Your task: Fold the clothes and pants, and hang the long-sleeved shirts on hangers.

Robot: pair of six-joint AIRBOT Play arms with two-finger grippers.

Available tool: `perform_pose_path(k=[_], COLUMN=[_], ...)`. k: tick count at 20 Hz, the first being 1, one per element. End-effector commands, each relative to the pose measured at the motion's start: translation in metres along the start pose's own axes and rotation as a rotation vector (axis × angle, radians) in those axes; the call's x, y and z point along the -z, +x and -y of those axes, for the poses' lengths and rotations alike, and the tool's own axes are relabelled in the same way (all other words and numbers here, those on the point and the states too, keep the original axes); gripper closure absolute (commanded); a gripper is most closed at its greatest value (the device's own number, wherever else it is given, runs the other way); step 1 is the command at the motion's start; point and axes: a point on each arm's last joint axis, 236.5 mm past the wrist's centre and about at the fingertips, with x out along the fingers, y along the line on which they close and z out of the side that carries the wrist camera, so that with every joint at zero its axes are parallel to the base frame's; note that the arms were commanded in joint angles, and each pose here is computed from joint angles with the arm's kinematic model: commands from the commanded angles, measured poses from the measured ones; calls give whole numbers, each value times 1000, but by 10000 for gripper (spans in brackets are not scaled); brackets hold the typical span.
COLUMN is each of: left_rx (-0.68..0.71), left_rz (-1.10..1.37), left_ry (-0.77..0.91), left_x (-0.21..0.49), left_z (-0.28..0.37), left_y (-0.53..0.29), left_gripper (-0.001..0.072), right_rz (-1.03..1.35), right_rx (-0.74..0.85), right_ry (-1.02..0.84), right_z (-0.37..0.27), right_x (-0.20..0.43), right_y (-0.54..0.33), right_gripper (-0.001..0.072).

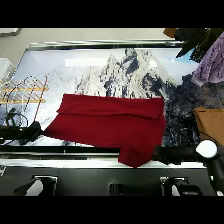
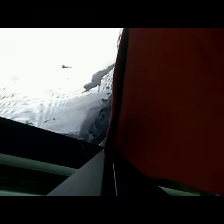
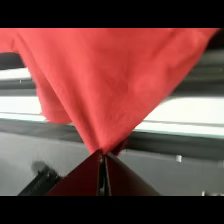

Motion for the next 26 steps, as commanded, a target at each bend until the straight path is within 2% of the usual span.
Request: perform_pose_path(k=[1, 4, 15, 26], left_rx=[-2, 55, 47, -54], left_rz=[75, 125, 222, 242], left_ry=[12, 32, 95, 309], left_x=[4, -12, -128, -198], left_z=[11, 33, 77, 113], left_y=[-21, -11, 29, 73], left_gripper=[693, 694, 693, 694], right_rz=[102, 207, 313, 381], right_rx=[-5, -45, 2, 56], right_ry=[-23, -74, -113, -91], right_z=[-4, -17, -36, -30], right_x=[1, -43, -236, -313], right_y=[-14, -15, -14, -12], right_gripper=[682, 682, 682, 682])
